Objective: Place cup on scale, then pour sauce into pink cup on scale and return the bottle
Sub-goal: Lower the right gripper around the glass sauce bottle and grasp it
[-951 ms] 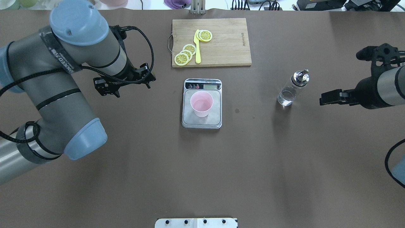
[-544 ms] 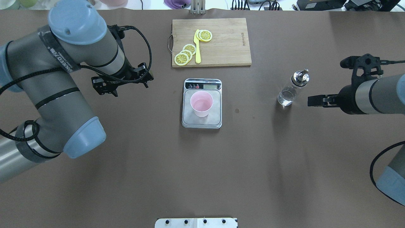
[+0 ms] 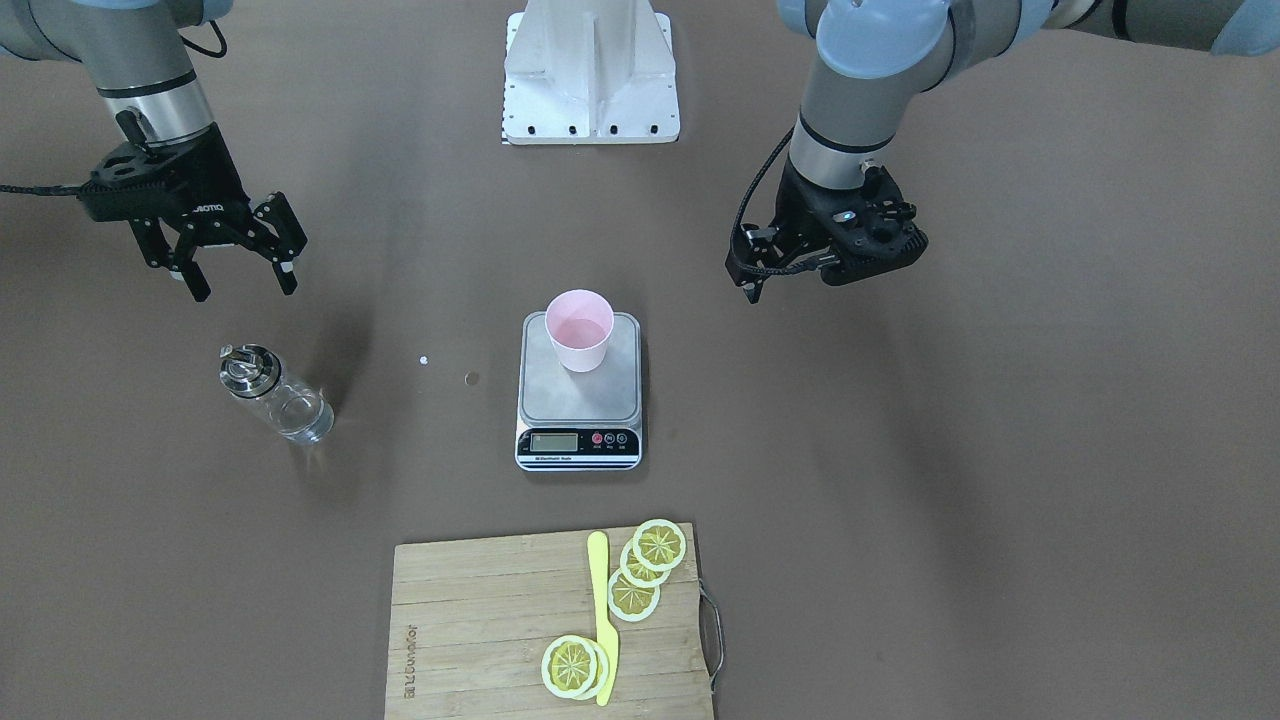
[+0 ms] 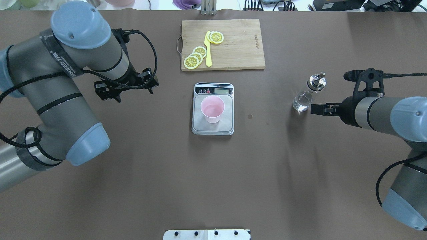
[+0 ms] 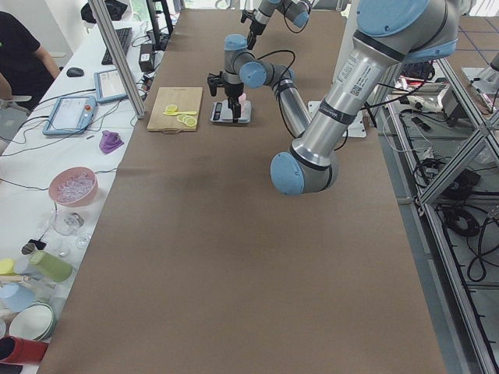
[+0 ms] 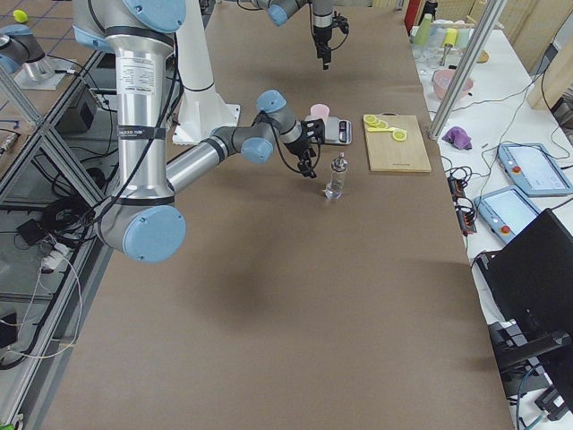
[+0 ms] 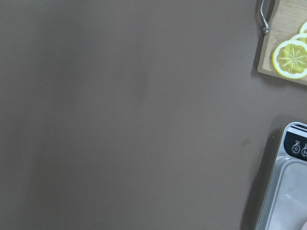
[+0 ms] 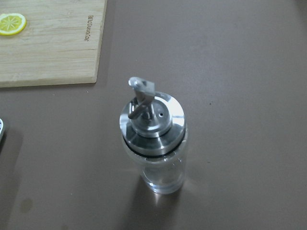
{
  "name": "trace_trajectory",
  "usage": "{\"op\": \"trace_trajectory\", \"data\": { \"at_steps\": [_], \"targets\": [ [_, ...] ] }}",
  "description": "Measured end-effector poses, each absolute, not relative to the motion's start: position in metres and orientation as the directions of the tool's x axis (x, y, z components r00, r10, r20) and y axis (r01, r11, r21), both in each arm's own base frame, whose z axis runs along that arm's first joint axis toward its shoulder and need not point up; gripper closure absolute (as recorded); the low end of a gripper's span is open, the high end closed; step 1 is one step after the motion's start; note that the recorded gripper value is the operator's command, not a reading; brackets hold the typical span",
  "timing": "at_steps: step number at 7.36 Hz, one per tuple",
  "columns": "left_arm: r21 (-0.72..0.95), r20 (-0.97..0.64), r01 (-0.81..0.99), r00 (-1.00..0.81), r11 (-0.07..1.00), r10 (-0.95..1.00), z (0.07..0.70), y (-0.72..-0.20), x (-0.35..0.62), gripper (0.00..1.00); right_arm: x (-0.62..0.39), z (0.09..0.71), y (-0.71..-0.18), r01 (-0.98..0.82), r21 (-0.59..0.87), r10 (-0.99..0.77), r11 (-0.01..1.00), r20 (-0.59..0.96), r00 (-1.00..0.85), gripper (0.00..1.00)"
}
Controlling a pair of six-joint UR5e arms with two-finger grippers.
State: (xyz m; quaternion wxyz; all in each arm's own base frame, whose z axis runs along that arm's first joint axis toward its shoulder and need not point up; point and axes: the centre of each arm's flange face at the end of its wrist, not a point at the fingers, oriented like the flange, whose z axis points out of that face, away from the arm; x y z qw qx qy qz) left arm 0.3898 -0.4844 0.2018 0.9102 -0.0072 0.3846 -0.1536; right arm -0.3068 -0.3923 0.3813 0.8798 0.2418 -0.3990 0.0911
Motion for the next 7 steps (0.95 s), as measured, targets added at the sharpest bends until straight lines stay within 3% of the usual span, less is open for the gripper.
{"op": "trace_trajectory", "data": {
  "at_steps": [7],
  "targets": [
    [-0.122, -0.695, 0.269, 0.664, 0.955, -0.276, 0.212, -0.494, 0.393, 0.01, -0.360, 0.445, -0.394, -0.400, 0.583, -0.161, 0.707, 0.684, 0.712, 0.01]
  ]
}}
